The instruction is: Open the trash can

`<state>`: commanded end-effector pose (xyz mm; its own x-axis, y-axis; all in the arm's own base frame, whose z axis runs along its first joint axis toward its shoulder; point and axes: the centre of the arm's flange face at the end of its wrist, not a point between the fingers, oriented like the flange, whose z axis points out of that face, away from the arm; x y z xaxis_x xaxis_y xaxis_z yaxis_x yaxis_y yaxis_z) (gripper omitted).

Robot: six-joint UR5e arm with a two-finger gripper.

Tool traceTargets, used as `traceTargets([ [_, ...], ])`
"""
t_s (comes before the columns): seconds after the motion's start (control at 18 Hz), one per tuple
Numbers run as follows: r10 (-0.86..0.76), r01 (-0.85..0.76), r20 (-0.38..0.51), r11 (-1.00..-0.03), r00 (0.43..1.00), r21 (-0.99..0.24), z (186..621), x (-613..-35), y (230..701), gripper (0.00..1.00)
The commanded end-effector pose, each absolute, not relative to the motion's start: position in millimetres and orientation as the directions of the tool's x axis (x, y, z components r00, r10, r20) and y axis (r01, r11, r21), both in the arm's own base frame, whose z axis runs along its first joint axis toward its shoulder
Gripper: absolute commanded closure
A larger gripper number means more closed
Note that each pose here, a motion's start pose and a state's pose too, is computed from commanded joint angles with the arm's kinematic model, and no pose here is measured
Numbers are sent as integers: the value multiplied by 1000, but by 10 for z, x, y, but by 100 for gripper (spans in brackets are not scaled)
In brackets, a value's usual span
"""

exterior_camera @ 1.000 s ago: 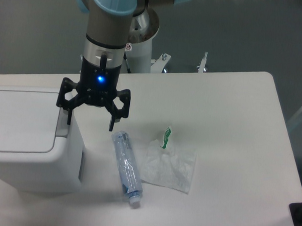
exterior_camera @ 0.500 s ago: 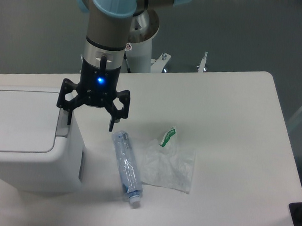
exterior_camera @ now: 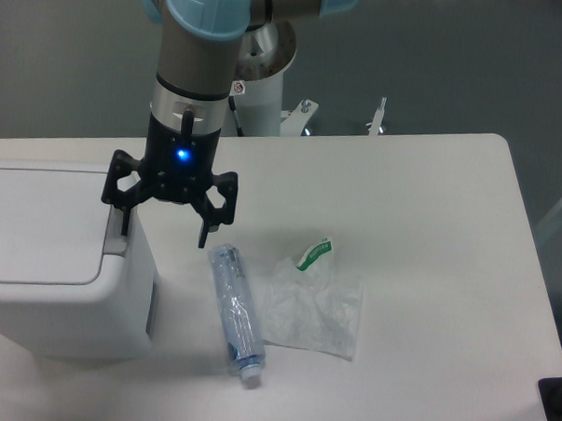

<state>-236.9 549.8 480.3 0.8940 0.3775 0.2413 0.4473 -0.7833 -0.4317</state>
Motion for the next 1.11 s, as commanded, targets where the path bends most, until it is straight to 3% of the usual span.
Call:
traceTargets([
  [1.11,372,441,238,-787,897,-432,4794,-2372,5502,0],
])
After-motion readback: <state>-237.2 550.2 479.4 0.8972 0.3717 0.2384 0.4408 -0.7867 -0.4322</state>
